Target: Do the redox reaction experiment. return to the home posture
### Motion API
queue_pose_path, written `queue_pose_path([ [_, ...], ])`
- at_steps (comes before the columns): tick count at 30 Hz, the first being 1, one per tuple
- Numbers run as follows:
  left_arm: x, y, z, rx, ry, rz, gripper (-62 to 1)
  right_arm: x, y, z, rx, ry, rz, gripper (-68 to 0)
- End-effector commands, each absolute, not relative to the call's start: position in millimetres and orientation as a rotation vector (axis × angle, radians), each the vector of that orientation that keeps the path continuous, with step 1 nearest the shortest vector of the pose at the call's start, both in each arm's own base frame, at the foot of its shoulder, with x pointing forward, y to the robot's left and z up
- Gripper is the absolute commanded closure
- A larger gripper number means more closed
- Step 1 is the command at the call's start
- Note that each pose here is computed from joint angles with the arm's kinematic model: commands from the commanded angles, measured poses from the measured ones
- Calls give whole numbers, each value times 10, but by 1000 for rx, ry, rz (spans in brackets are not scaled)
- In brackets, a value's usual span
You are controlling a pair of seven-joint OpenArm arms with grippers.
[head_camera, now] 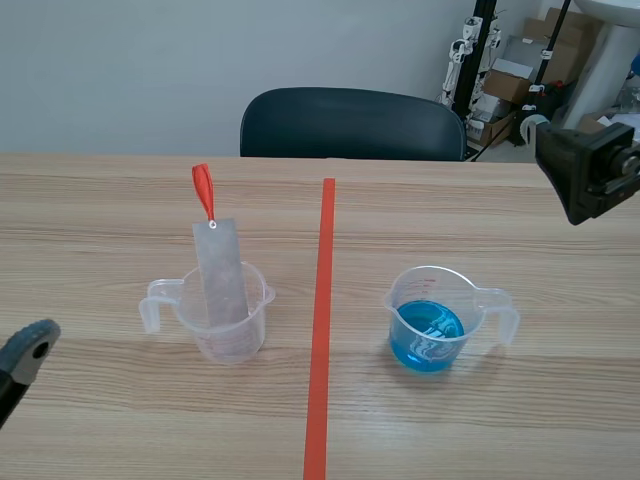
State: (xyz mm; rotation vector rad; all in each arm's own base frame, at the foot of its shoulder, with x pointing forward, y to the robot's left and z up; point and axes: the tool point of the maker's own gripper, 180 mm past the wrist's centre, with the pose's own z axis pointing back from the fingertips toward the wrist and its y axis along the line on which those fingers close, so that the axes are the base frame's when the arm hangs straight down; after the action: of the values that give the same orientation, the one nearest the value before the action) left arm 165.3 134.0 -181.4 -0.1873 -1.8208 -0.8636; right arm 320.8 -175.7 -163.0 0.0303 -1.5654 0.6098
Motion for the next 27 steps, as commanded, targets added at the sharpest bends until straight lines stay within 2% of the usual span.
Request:
queue_pose_path([
  [1,1718,1342,-1752,-168,-1846,-834,-623,3187,-1664,-1480,18,-1614,629,-671],
  [5,1787,1334,-1710,-166,-1872,-807,-623,3060,-1485,-1401,-11,-1644,655,-671],
  [9,1858,1299,-1685,-165,-1888,-765,-623,2919,-1326,-1489,-18,-1624,699,-671],
  [17,1882,1026,-1716,-128,-1899,-882,-623,2698,-1135,-1749,-58,-1581,789,-671],
  [24,1976,1019,-1745,-114,-1879,-853,-623,2552,-1093,-1660,-77,-1607,796,-671],
  [27,1975,1015,-1747,-117,-1878,-854,-623,2549,-1137,-1530,-121,-1637,738,-671],
])
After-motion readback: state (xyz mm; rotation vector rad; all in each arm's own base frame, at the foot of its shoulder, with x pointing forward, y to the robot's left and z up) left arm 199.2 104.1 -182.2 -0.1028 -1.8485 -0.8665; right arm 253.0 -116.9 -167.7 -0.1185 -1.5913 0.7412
